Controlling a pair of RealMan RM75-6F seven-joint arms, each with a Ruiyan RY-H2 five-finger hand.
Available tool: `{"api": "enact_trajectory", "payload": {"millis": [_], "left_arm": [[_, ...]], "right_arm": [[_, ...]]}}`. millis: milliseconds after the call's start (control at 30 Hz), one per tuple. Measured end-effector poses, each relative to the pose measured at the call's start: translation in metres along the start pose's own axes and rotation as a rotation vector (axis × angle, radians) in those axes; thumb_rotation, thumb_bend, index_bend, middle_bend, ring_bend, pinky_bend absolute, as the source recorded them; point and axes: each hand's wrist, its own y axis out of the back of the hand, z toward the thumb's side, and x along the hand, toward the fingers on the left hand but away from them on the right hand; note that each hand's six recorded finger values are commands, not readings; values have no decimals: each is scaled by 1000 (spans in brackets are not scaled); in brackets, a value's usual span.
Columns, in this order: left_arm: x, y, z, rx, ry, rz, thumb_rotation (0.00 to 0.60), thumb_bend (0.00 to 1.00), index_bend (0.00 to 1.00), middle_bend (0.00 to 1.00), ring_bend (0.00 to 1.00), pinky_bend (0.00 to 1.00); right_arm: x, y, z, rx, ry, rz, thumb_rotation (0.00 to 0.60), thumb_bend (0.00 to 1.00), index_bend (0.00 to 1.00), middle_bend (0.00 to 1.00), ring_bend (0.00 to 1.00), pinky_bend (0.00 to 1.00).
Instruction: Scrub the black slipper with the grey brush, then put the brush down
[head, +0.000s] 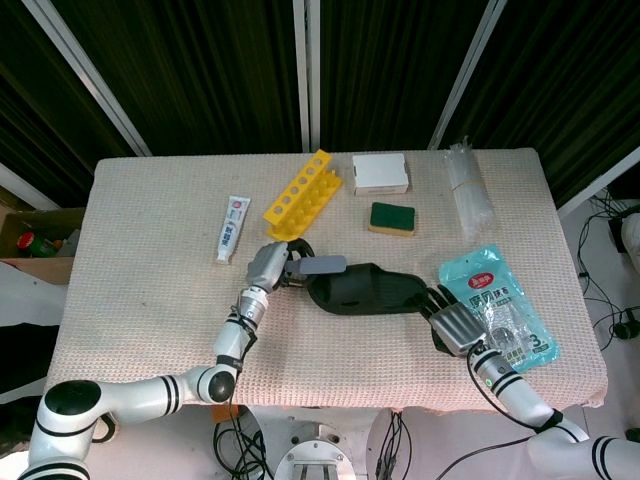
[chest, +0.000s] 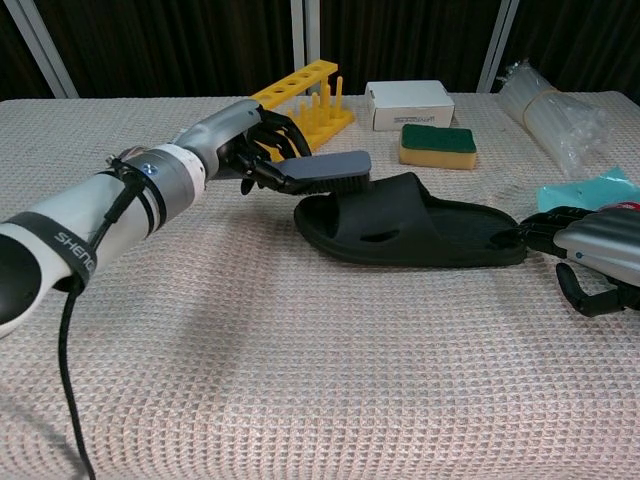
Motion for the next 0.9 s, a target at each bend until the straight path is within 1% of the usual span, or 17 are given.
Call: {"api": "enact_trajectory", "payload": {"millis": [33,100,267,400,500,567,633,733,867,900], "left_arm": [[1,3,0,-18,13,25,600,467,780,813,693,732],[1,6,0,-39,23,41,600,468,780,813,693,732],[-3,10,3,-54,8,22,600,469,781,817,693,732],[-14,21,3,-49,-34,16,600,467,781,816,693,731],[-28,36,-1,-34,-76,21,600,467,781,816,693,730],[-40,50,-8,-13,-102,25,600,467,781,816,693,730],[-53,62,-18,20,-121,20,600,466,781,815,693,730],[-70,77,-36,91,-137,0,600,466,781,814,692,729],[-90,82,-63,187,-134,-43,600,467,781,812,690,725],[-93,82,-71,203,-128,-51,600,467,781,812,690,725]], "right_arm": [[0,0,0,0,0,0,476,922,58,126,0,0],[0,0,0,-2,1,0,475,923,57,126,0,0],[0,0,0,-4,1,-5,474,923,57,126,0,0],[2,4,0,-5,0,-21,475,920,57,124,0,0],[5,9,0,-6,2,-42,475,908,57,114,0,0],[7,12,0,-6,3,-60,475,904,31,70,0,0],[9,17,0,-7,2,-84,477,895,4,16,0,0],[14,26,-1,-14,2,-135,475,833,0,0,0,0],[25,42,-3,-40,4,-238,473,787,0,0,0,0],[29,48,-4,-54,6,-276,472,784,0,0,0,0]]}}
